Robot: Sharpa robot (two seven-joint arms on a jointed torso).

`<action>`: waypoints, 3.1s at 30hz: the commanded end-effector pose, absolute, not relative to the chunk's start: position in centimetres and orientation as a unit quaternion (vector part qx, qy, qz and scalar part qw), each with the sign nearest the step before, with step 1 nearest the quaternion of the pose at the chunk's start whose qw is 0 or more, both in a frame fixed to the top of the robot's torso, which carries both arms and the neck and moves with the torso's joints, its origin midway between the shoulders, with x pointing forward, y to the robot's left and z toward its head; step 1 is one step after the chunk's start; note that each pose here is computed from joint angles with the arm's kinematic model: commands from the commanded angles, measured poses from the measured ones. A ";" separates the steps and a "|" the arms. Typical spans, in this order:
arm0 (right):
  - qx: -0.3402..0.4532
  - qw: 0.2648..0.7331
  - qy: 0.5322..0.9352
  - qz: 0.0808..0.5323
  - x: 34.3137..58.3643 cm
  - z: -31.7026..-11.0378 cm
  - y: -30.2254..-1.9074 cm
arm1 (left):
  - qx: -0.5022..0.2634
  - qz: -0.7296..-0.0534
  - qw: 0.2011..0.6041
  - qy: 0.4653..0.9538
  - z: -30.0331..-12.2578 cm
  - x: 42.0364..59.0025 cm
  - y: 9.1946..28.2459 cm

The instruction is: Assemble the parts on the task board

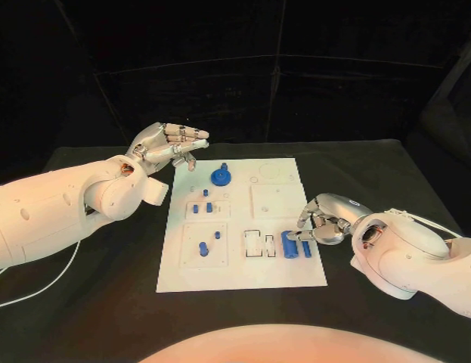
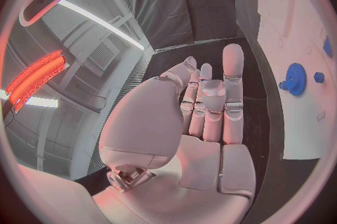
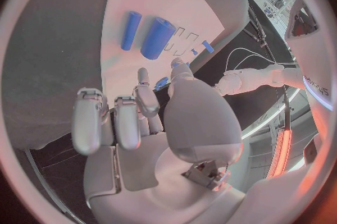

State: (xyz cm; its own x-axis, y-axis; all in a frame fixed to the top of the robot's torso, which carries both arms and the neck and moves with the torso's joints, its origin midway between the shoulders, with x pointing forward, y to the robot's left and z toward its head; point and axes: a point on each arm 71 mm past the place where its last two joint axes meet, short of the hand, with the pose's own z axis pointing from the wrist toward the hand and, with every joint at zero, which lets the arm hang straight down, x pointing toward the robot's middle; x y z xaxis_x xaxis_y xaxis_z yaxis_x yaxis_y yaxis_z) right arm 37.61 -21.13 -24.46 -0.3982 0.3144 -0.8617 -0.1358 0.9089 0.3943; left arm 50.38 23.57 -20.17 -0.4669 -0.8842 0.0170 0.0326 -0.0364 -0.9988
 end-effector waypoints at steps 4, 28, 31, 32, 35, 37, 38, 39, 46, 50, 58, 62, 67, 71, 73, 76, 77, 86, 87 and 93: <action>0.033 0.531 0.827 0.183 37.4 -25.1 -20.9 | -0.360 -0.627 0.364 0.587 -20.0 50.4 23.5; 0.016 0.514 0.839 0.179 37.1 -27.6 -19.3 | -0.360 -0.627 0.363 0.587 -20.1 50.4 23.6; 0.015 0.515 0.838 0.179 37.1 -27.7 -19.2 | -0.360 -0.627 0.363 0.587 -20.1 50.4 23.6; 0.015 0.516 0.838 0.179 37.1 -27.7 -19.2 | -0.360 -0.627 0.363 0.587 -20.1 50.4 23.6; 0.017 0.519 0.835 0.180 37.2 -27.7 -19.1 | -0.360 -0.627 0.363 0.587 -20.1 50.4 23.6; 0.020 0.525 0.831 0.183 37.2 -27.6 -19.1 | -0.360 -0.627 0.363 0.587 -20.1 50.4 23.6; 0.024 0.531 0.826 0.187 37.2 -27.5 -19.1 | -0.361 -0.627 0.363 0.587 -20.1 50.4 23.6; 0.027 0.535 0.823 0.190 37.2 -27.4 -19.1 | -0.361 -0.627 0.363 0.587 -20.1 50.4 23.6; 0.056 0.567 0.789 0.228 36.7 -26.1 -19.0 | -0.361 -0.627 0.363 0.588 -20.1 50.4 23.7; 0.082 0.574 0.774 0.255 36.2 -25.4 -18.8 | -0.360 -0.627 0.362 0.588 -20.1 50.4 23.6; 0.109 0.562 0.769 0.285 35.6 -24.8 -17.8 | -0.360 -0.627 0.361 0.589 -20.1 50.4 23.6; 0.107 0.544 0.781 0.288 35.6 -25.2 -17.0 | -0.360 -0.628 0.360 0.589 -20.1 50.4 23.5; 0.100 0.524 0.795 0.290 35.7 -25.6 -15.6 | -0.359 -0.628 0.359 0.589 -20.1 50.3 23.4; 0.097 0.513 0.804 0.286 35.8 -25.9 -14.8 | -0.359 -0.629 0.358 0.589 -20.1 50.3 23.3; 0.096 0.509 0.807 0.283 35.9 -26.1 -14.5 | -0.359 -0.629 0.358 0.589 -20.1 50.3 23.3; 0.097 0.505 0.811 0.278 36.0 -26.3 -14.2 | -0.359 -0.629 0.358 0.590 -20.1 50.3 23.3; 0.097 0.504 0.813 0.276 36.0 -26.3 -14.1 | -0.359 -0.629 0.358 0.590 -20.1 50.3 23.3; 0.091 0.493 0.823 0.267 36.1 -26.7 -13.6 | -0.359 -0.629 0.356 0.590 -20.1 50.3 23.3; 0.090 0.492 0.824 0.266 36.1 -26.7 -13.6 | -0.359 -0.629 0.356 0.590 -20.1 50.3 23.3; 0.087 0.494 0.825 0.260 36.3 -26.9 -13.5 | -0.359 -0.629 0.356 0.591 -20.1 50.3 23.2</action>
State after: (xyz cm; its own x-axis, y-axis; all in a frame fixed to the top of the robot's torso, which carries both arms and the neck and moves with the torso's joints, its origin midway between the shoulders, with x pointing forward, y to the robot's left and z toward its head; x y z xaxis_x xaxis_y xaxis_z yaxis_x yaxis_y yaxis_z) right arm 36.28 -13.53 -26.84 -0.4886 0.4187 -0.7655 -0.1138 0.8392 0.5317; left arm 50.31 23.40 -20.22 -0.4791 -0.8775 0.0223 0.0255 -0.0393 -0.9989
